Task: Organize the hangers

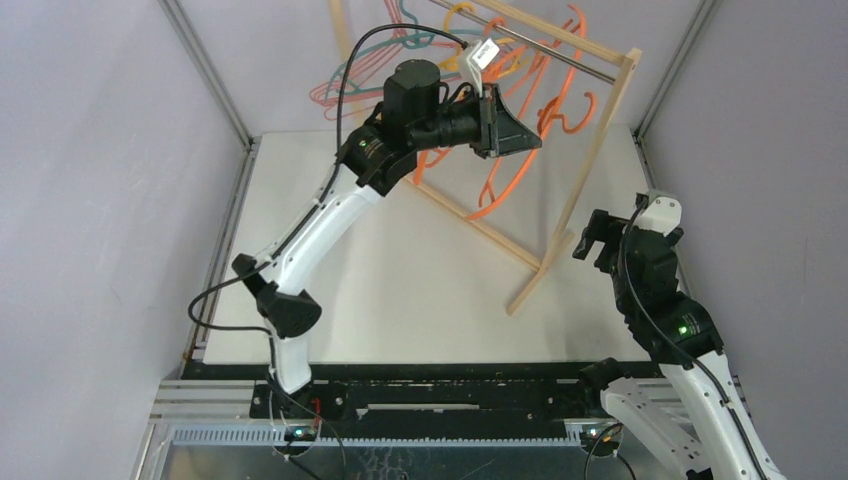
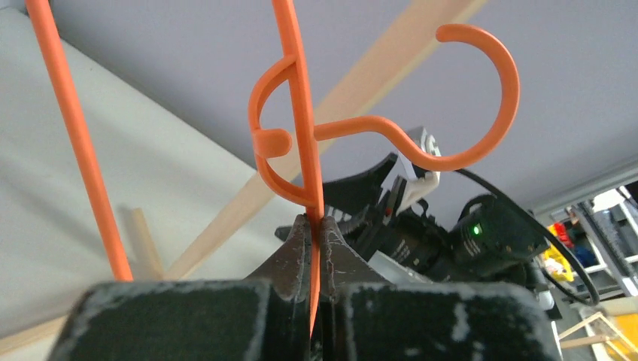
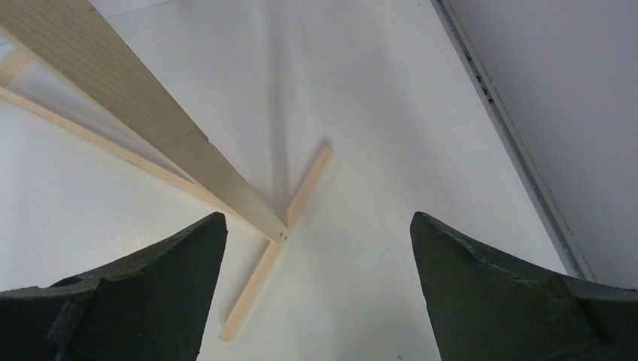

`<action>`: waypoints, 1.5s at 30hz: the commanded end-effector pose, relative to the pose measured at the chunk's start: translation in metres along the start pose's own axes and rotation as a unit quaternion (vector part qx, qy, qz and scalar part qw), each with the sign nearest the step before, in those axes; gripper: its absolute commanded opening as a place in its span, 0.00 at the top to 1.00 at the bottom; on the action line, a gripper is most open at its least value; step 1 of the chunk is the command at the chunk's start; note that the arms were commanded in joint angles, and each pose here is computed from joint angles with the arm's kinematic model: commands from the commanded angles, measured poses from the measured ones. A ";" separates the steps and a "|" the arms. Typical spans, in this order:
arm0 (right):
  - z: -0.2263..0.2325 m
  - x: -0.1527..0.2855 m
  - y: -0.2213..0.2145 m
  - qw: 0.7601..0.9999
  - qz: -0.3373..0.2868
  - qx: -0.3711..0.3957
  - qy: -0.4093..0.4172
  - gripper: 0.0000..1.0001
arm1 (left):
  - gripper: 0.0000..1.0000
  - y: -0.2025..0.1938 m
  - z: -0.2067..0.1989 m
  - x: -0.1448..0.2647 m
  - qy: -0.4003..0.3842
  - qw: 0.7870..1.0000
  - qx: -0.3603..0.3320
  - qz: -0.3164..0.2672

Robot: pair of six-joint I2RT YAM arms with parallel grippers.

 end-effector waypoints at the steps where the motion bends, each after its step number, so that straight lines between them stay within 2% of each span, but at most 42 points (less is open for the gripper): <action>1: 0.002 0.004 0.019 0.999 -0.032 -0.009 0.003 0.00 | 1.00 0.033 -0.011 -0.007 -0.077 0.994 0.000 -0.072; 7: 0.005 0.002 0.023 0.999 -0.032 -0.010 0.004 0.00 | 1.00 0.048 -0.011 -0.009 -0.113 0.989 0.001 -0.100; 19: 0.009 -0.001 0.025 1.000 -0.022 -0.012 0.007 0.00 | 1.00 0.061 -0.011 0.008 -0.095 0.987 0.009 -0.126; 35: 0.006 0.001 0.028 1.000 -0.027 -0.001 -0.002 0.00 | 1.00 0.049 0.021 -0.012 -0.057 0.991 0.062 -0.102; 45: 0.003 0.004 0.028 1.000 -0.024 0.006 -0.005 0.00 | 0.99 0.031 0.056 -0.021 0.028 0.992 0.096 -0.078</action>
Point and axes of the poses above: each gripper's point midway between its finger pads, its own x axis back along the fingers, its own z axis along the line the jaws close on, y = z × x, the point moved 9 cm from there along x, back along the fingers, and after that the axes turned 6 degrees about -x, right-handed, at the moved point
